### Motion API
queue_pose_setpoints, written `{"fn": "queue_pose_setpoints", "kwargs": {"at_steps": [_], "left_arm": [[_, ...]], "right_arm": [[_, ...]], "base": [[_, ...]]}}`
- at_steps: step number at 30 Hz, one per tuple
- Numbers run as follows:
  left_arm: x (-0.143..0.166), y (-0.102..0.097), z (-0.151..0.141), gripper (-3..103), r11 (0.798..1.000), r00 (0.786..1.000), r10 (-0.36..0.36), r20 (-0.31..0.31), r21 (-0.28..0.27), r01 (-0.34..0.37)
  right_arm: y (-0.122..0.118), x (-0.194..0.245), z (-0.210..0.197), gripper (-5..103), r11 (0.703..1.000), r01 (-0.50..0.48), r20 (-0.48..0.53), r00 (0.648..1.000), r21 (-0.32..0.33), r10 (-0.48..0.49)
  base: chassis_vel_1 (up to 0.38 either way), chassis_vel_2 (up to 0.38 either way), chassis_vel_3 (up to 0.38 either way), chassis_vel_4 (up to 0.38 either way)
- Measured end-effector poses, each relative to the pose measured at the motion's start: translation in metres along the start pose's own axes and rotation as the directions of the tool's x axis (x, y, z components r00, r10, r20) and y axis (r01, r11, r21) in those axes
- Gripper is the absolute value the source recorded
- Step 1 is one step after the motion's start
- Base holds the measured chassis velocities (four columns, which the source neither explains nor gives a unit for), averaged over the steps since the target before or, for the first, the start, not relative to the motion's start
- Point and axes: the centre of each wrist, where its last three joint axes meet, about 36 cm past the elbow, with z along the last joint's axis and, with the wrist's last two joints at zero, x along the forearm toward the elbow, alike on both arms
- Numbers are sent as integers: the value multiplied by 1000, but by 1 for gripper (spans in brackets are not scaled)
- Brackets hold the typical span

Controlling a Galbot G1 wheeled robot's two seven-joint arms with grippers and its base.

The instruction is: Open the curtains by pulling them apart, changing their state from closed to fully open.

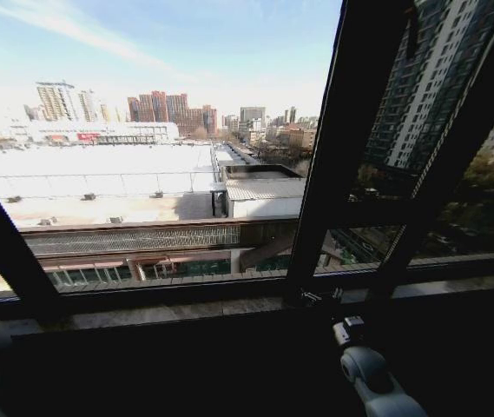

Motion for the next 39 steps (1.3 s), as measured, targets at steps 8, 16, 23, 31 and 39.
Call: {"fn": "queue_pose_setpoints", "kwargs": {"at_steps": [8, 16, 23, 31, 39], "left_arm": [[59, -58, 13, 36, 992, 992, 123, 7, -10, -123], [120, -107, 16, 69, 969, 967, 246, 65, -18, -245], [151, -113, 17, 95, 858, 857, 490, 160, 87, -507], [180, -109, 10, 99, 697, 744, 641, 188, 263, -667], [191, -112, 3, 100, 745, 806, 588, 70, 340, -574]], "right_arm": [[0, 0, 0, 100, 1000, 0, 0, 1000, 0, 0], [0, 0, 0, 100, 1000, 0, 0, 1000, 0, 0], [0, 0, 0, 100, 1000, 0, 0, 1000, 0, 0], [0, 0, 0, 100, 1000, 0, 0, 1000, 0, 0], [0, 0, 0, 100, 1000, 0, 0, 1000, 0, 0]], "base": [[0, 0, 0, 0], [0, 0, 0, 0], [0, 0, 0, 0], [0, 0, 0, 0], [0, 0, 0, 0]]}}
